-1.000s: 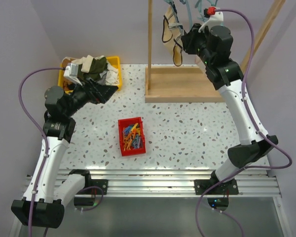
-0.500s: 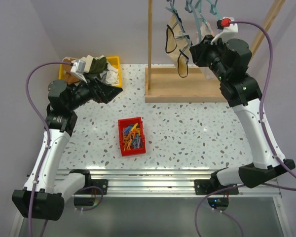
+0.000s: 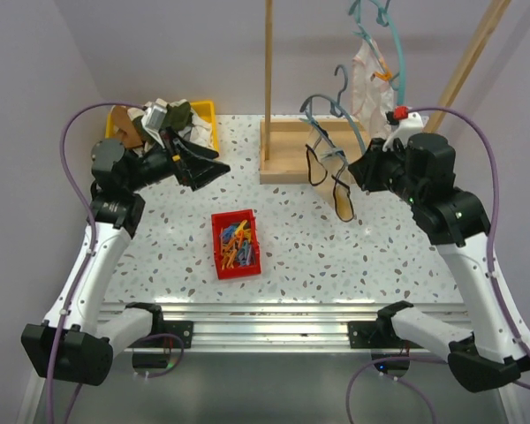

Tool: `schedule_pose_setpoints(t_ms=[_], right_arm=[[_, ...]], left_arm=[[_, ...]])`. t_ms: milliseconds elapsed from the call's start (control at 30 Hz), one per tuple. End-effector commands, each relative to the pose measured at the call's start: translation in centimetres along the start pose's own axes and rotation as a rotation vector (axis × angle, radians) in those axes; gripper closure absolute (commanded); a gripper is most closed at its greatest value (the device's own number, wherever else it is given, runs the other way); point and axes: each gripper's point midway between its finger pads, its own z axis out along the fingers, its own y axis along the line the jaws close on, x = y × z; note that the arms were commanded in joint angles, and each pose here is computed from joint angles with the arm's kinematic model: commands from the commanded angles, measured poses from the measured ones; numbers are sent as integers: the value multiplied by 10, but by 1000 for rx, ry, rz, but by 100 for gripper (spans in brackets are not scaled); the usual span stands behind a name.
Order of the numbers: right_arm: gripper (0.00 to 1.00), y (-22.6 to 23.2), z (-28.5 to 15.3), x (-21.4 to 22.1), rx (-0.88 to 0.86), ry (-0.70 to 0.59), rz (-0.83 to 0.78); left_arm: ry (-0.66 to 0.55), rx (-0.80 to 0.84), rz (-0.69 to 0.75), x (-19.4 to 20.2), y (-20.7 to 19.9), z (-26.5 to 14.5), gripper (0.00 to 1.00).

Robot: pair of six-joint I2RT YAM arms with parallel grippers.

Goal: Remove the underwear clipped to the hanger

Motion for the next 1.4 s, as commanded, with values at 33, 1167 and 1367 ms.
schedule_pose_setpoints(t_ms=[33, 1167, 1367], right_arm=[[100, 22, -38, 3, -132, -49, 50], [100, 35, -56, 36, -272, -84, 67], [100, 33, -53, 38, -264, -79, 53]], left_arm=[[-19, 24, -62, -7, -6, 11, 0], [253, 160, -799, 113, -22, 176, 0], [256, 172, -828, 117, -26, 183, 0]])
